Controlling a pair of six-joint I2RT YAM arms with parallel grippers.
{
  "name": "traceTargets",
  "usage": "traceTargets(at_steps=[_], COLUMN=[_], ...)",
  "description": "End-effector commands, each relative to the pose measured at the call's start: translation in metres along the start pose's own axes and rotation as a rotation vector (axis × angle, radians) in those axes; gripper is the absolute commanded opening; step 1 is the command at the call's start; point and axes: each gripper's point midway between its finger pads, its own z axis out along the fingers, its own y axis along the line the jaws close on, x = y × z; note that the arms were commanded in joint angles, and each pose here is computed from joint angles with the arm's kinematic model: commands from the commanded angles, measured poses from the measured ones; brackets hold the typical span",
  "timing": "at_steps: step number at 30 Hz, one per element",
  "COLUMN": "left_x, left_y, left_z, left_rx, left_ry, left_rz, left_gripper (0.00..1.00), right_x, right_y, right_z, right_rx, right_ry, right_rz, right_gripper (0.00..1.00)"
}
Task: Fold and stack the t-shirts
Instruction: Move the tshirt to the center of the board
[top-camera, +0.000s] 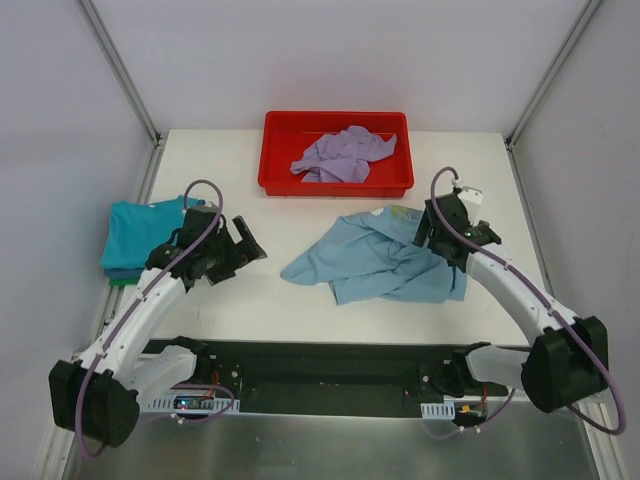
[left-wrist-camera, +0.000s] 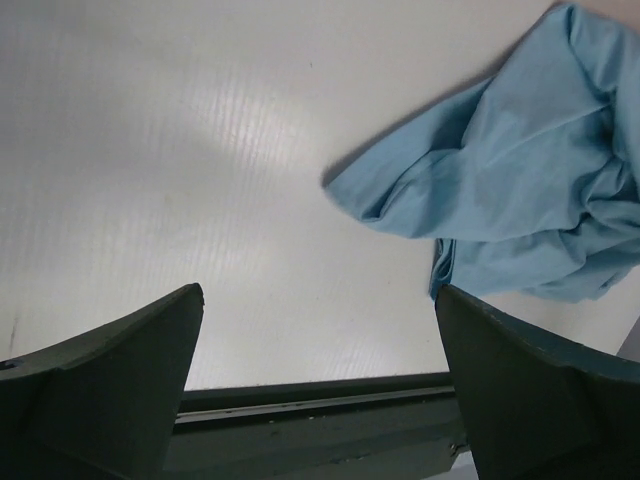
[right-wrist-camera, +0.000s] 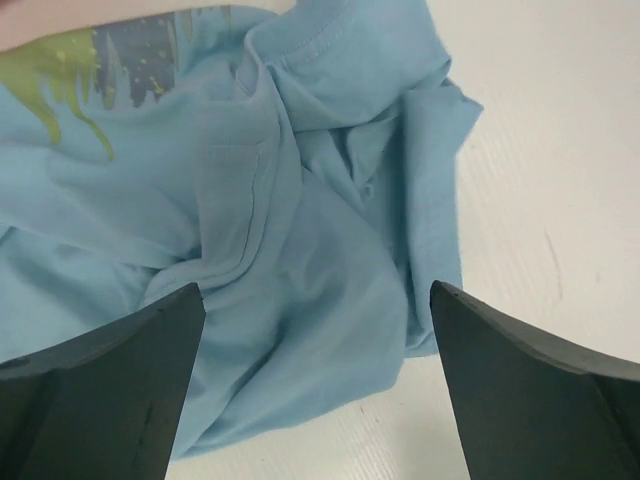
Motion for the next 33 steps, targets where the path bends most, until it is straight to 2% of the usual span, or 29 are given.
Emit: traceTargets(at_steps=[1,8,13,17,20,28,30,33], left_x=[0.037,0.072,0.072,0.071,0.075,0.082,0.079,0.076], left_y=[-0.010,-0.025,-0.025,-0.023,-0.024,-0.021,-0.020,-0.023], left_z=[0.016,0.051,0.078,0.094,0.105,0.136,0.143,0.152], left_rx=[0.029,-0.010,-0.071,-0.125,-0.144,-0.227,-0.245,-0.255], left_ry=[0.189,0.305,0.338,0.347,0.377,0.413,0.405,0.402], left_rz=[0.093,0.232,0.257,0.263,0.259,0.259,0.268,0.275], left_gripper=[0.99,0.99,0.86,0.80,0.71,0.67,0.65,0.55], right_x=[-0.042,-0.029,-0.016,-0.008,-0.006,-0.011,-0.010,-0.005], right_y=[-0.021,-0.035,-0.036,-0.033,-0.037,-0.030,-0.029,-0.026], right_z=[-0.044,-0.054,-0.053,-0.052,-0.048,-0.044,-0.043,-0.040], right_rx=[-0.029,-0.101,-0.135,-0.164,-0.133,-0.148,-0.151,-0.159], right_ry=[-0.186,-0.206,-0.202,-0.187,-0.190,-0.193,-0.187,-0.164], right_rz=[0.039,-0.049,-0.050,-0.039,-0.003,0.015,0.019,0.020], right_gripper=[0.96,0.96,0.96,0.96,0.96,0.96,0.96,0.96])
